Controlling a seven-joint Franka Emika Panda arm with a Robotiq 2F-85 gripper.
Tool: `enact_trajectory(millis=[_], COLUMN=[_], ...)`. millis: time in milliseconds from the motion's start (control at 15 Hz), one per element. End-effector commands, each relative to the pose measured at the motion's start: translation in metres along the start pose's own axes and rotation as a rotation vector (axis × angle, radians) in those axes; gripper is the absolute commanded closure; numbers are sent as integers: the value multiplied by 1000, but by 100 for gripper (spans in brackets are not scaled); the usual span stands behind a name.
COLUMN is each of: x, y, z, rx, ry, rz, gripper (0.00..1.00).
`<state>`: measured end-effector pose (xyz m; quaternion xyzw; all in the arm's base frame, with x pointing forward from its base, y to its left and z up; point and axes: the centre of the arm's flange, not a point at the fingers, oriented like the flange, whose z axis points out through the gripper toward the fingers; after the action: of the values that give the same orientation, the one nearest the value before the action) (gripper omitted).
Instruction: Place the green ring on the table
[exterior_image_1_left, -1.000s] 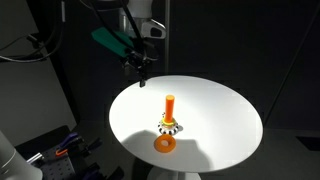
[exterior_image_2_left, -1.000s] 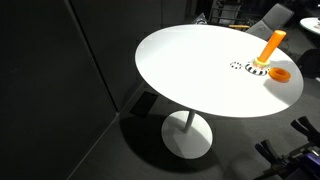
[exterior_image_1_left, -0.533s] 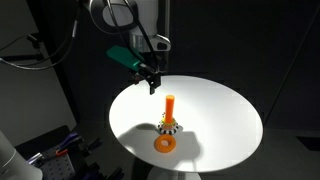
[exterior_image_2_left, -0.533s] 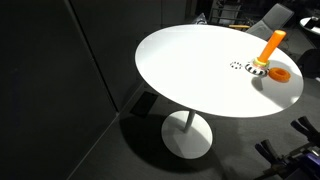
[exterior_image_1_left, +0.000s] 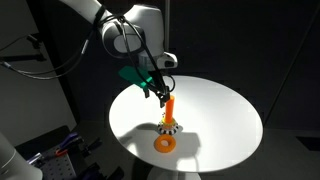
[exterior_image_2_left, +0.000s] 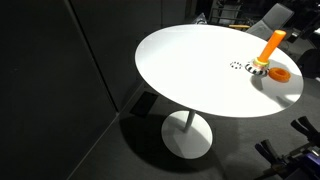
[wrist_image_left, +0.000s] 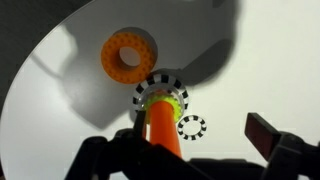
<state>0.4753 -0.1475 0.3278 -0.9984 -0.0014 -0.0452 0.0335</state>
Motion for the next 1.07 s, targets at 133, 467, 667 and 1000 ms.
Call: enact_trajectory(millis=[133, 467, 667, 1000], x=[0, 0, 0, 2], y=[18, 27, 26, 19], z=[32, 58, 67, 66], rx=[-42, -72, -74, -74], ry=[56, 99, 114, 91], rz=[47, 49, 53, 48], gripper=[0, 0, 0, 0])
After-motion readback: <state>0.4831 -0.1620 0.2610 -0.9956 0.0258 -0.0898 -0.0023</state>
